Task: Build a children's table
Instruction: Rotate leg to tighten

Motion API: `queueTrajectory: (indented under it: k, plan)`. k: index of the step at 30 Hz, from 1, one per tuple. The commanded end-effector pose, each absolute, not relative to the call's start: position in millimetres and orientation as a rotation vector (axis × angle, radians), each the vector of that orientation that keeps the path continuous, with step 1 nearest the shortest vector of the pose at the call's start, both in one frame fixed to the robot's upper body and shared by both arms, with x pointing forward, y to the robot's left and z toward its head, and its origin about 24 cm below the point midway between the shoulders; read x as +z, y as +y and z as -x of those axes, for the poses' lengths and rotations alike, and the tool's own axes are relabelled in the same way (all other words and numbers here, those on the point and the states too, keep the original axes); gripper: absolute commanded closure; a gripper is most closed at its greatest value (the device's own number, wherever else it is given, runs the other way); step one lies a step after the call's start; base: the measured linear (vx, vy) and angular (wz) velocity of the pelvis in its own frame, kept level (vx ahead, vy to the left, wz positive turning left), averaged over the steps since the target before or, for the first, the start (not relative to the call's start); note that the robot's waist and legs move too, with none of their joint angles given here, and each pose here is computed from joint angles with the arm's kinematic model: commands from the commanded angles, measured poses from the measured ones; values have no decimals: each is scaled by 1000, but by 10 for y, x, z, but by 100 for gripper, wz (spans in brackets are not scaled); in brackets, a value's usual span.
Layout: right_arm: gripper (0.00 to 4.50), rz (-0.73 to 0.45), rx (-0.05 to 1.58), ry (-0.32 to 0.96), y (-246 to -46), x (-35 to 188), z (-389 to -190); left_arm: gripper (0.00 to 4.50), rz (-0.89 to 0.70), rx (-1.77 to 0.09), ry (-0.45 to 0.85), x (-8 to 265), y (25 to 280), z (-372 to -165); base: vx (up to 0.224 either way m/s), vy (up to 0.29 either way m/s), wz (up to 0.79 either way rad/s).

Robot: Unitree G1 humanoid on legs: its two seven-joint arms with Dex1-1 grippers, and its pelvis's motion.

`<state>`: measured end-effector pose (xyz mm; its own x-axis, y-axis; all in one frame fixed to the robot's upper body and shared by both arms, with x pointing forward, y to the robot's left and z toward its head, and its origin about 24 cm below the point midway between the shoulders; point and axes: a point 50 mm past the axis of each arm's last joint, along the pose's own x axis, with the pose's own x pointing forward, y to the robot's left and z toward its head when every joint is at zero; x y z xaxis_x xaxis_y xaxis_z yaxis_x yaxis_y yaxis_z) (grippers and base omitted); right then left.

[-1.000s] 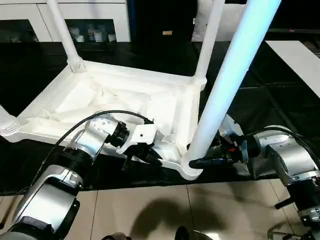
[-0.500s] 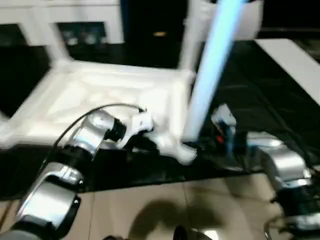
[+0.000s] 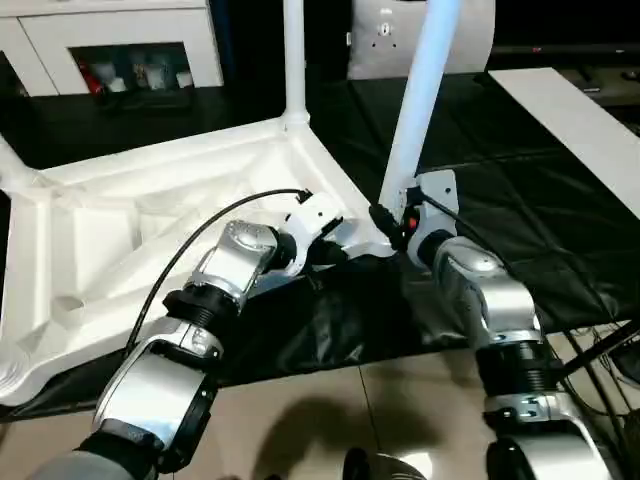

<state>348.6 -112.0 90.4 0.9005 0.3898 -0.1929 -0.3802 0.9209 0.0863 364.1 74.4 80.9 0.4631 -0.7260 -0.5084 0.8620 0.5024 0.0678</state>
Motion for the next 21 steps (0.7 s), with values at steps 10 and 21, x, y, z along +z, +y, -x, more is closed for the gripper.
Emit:
queueTrajectory:
  k: [10,21]
  plan:
    - [67,-35,744,186,-1092,895,-3223,450,-401,-1171,304,939,735,-3571,0,0,0]
    - [1,125,1064,220,-1535,963,-2994,450,-544,-1497,340,896,957,-3397,0,0,0]
